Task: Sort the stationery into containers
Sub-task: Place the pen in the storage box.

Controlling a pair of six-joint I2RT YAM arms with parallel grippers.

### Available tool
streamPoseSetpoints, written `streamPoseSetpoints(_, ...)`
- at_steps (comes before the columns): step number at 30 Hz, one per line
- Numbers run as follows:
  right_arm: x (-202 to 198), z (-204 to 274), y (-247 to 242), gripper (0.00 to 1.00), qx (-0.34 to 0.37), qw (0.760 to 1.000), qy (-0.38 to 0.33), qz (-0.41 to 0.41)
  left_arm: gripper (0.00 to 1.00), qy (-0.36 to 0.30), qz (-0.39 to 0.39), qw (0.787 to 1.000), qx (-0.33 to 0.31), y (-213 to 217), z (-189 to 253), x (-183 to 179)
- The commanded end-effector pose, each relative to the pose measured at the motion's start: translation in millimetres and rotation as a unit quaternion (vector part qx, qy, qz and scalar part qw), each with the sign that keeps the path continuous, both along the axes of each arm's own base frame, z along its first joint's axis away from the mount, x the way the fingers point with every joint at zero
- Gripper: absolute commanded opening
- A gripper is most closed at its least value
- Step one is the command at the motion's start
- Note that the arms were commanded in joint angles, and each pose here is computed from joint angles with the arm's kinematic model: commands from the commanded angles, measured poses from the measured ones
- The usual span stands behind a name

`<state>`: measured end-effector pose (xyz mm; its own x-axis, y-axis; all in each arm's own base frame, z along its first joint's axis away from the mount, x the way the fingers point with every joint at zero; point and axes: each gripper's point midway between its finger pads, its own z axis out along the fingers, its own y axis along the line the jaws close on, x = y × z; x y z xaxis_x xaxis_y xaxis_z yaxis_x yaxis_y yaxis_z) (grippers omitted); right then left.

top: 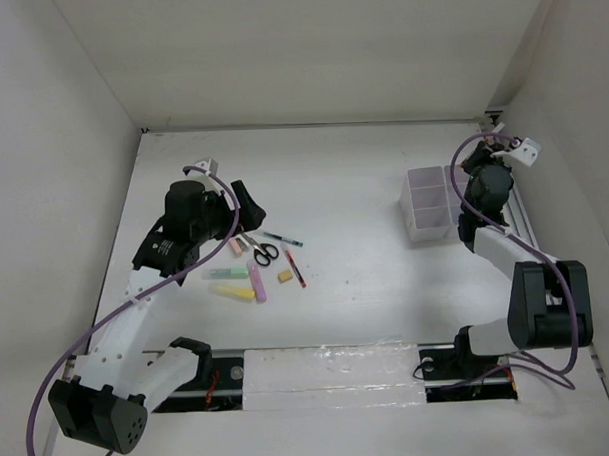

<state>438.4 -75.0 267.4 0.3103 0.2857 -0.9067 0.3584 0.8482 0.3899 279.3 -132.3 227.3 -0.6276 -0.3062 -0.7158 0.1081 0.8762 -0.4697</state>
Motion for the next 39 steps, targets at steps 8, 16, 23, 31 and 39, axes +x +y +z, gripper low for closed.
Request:
streamPoseSetpoints(8, 18, -14, -16, 0.0, 0.003, 1.0, -0.004, 0.017, 1.0, -0.021, -0.019, 1.0, -0.004, -5, 6, 0)
streamPoseSetpoints(16, 13, -15, -16, 0.0, 0.0, 0.999, -0.02, 0.032, 1.0, -0.011, -0.035, 0.999, -0.005, -10, 2, -1)
streamPoseSetpoints(23, 15, -27, -13, 0.0, 0.001, 0.999, -0.004, 0.041, 1.0, -0.016, -0.035, 0.999, -0.007, -10, 4, -2)
streamPoseSetpoints(31, 19, -52, -8, 0.0, 0.004, 0.998, 0.027, 0.057, 1.0, -0.02, -0.035, 0.999, -0.008, -9, 7, -3)
streamPoseSetpoints(39, 16, -59, 7, 0.13, 0.006, 0.997, 0.032, 0.066, 1.0, -0.025, -0.035, 0.999, -0.009, -9, 9, -4)
